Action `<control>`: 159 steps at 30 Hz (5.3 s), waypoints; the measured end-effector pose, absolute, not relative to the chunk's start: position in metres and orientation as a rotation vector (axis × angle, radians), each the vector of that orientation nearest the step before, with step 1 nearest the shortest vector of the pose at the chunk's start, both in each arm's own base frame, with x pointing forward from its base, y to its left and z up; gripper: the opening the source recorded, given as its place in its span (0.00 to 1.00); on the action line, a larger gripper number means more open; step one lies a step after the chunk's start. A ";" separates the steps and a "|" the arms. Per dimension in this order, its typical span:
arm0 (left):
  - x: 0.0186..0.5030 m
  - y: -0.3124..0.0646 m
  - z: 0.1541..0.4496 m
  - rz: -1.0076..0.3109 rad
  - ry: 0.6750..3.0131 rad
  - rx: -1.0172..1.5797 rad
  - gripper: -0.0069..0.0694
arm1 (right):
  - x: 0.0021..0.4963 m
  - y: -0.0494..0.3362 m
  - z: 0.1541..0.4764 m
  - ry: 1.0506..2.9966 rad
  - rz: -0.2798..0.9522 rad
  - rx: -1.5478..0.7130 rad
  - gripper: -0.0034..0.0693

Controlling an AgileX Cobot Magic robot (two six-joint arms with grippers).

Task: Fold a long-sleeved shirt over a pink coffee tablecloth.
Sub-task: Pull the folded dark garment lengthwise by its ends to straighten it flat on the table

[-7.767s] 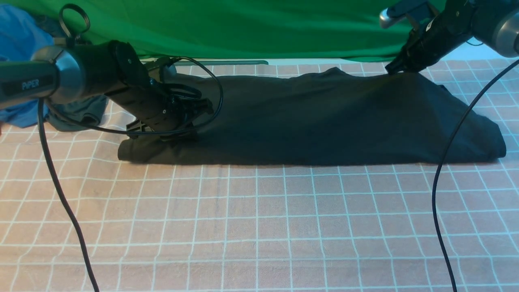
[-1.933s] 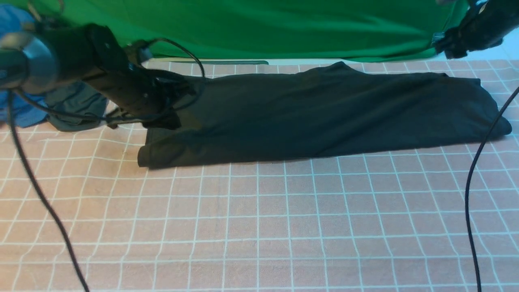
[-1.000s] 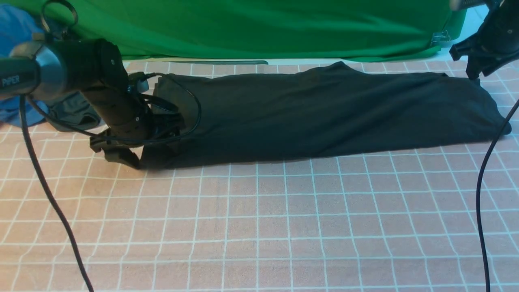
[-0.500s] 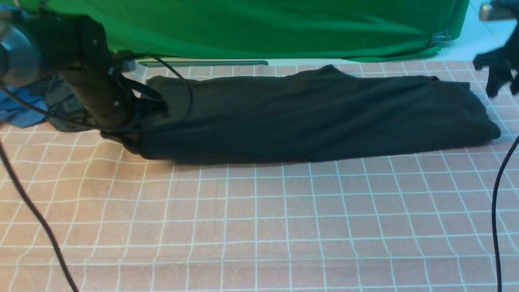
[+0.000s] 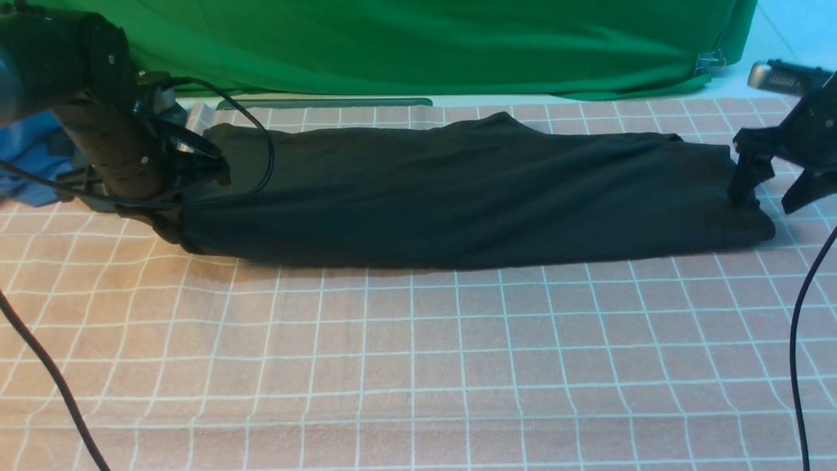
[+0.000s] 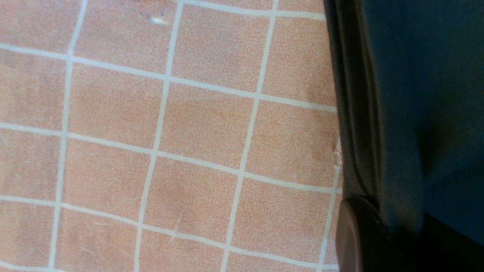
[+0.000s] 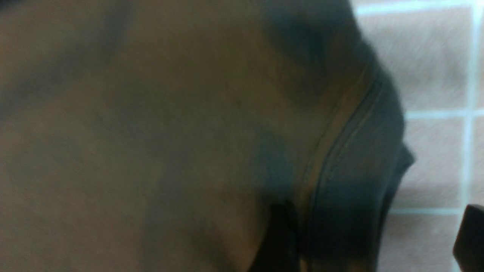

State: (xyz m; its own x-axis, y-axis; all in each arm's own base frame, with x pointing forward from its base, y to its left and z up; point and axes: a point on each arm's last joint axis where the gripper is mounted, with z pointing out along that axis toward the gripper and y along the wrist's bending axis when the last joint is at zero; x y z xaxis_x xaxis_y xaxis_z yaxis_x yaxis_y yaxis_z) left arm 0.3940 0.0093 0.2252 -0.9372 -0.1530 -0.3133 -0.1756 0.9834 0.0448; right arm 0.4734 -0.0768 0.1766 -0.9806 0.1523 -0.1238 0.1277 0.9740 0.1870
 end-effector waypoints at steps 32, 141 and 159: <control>0.237 0.047 0.240 0.007 2.942 -0.676 0.15 | 0.284 -0.032 0.225 3.148 0.245 0.102 0.17; 0.205 -0.014 0.203 -0.058 2.864 -0.647 0.11 | 0.293 0.027 0.262 2.932 0.074 -0.310 0.27; 0.168 -0.022 0.270 -0.325 2.595 -0.483 0.11 | 0.320 -0.016 0.166 3.064 0.020 -0.006 0.93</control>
